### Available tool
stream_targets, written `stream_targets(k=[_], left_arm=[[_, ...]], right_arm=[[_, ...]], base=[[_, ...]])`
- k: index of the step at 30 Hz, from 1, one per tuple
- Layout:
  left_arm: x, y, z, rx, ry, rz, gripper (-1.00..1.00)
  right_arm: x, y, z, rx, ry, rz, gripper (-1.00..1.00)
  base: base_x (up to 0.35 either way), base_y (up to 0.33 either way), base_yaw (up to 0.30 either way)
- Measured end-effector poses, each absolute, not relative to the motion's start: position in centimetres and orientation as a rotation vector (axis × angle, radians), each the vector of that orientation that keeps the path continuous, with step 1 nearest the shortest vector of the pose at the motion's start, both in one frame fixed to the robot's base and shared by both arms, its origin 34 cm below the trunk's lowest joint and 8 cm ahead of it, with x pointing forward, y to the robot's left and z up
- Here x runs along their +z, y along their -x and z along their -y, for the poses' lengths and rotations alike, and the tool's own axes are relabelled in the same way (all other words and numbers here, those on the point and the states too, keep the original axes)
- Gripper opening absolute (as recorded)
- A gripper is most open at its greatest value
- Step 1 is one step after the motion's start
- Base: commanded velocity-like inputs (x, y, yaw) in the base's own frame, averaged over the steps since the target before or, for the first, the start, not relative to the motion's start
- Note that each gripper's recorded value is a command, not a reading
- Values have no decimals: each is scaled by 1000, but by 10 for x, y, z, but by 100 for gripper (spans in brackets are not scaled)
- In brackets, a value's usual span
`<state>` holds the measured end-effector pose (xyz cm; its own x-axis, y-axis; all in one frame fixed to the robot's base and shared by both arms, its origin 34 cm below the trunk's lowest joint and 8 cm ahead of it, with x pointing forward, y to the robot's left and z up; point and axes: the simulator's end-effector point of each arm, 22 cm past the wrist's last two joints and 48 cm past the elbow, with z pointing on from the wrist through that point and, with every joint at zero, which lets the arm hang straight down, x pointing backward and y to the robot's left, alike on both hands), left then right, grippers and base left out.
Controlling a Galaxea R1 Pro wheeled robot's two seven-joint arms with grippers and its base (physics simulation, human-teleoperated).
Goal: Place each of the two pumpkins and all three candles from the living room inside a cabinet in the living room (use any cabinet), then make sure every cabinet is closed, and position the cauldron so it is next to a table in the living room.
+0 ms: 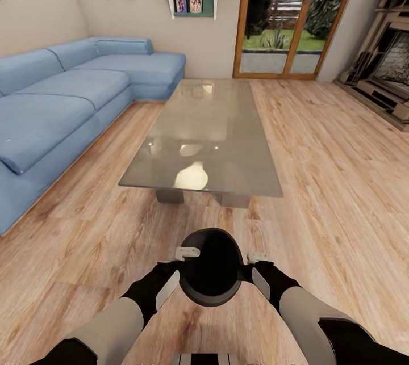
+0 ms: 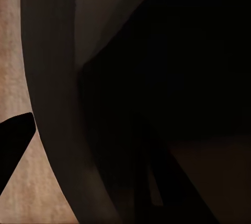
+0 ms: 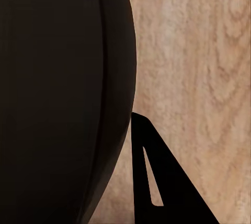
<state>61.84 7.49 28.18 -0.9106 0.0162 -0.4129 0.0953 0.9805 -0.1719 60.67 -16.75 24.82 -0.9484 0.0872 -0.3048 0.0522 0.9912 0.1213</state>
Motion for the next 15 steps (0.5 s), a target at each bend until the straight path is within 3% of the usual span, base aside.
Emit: stream_targets(k=[15], left_arm=[[276,-615,-75,-264,-78,-2717,-100]], right_arm=[[242,-603,167,160,-101,-2832,-100]], base=[[0,0,0]])
